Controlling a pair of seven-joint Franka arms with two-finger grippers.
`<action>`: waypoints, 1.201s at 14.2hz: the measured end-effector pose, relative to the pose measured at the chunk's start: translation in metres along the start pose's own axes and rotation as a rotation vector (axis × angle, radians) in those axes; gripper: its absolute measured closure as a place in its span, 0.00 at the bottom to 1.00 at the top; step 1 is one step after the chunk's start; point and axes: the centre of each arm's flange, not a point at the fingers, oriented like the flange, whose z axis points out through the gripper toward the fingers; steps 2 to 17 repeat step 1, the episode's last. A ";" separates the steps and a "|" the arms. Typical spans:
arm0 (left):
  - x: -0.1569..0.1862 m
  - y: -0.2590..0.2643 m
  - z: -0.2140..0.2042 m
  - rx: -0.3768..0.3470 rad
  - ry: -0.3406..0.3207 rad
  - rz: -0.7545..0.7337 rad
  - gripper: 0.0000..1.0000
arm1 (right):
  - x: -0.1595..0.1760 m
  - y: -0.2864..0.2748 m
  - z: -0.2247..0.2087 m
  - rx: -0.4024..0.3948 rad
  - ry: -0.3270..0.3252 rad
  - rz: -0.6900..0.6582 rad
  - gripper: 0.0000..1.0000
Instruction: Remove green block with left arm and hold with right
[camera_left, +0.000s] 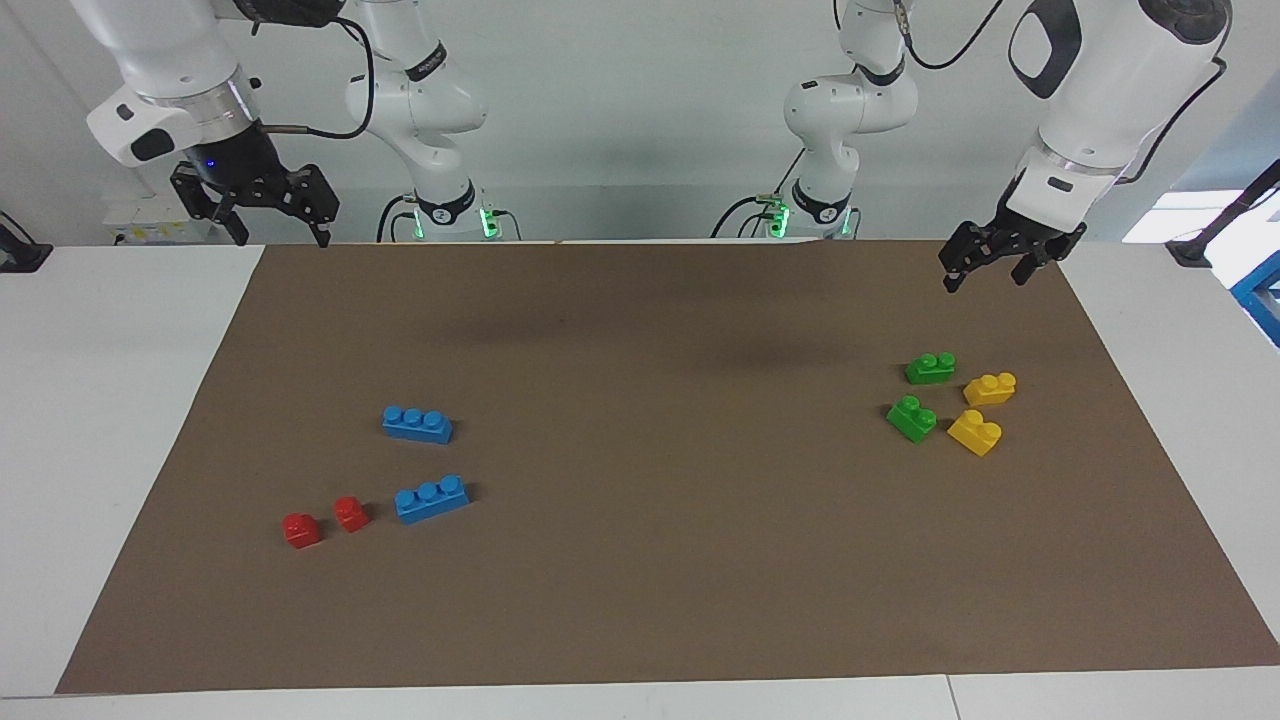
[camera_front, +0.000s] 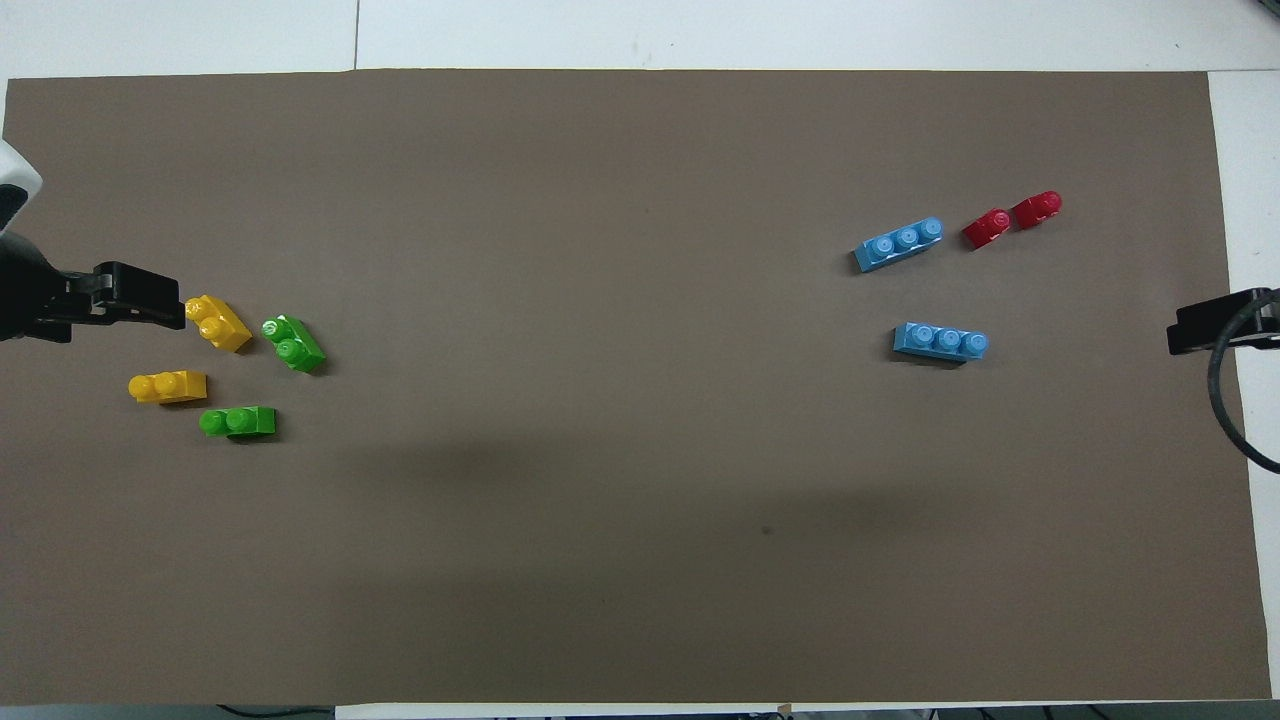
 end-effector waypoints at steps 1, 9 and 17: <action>0.000 0.000 0.000 0.000 0.000 0.000 0.00 | 0.000 0.000 0.000 0.000 0.000 0.001 0.00; 0.000 0.000 0.000 0.000 0.000 0.000 0.00 | 0.000 0.000 0.000 0.000 0.000 0.001 0.00; 0.000 0.000 0.000 0.000 0.000 0.000 0.00 | 0.000 0.000 0.000 0.000 0.000 0.001 0.00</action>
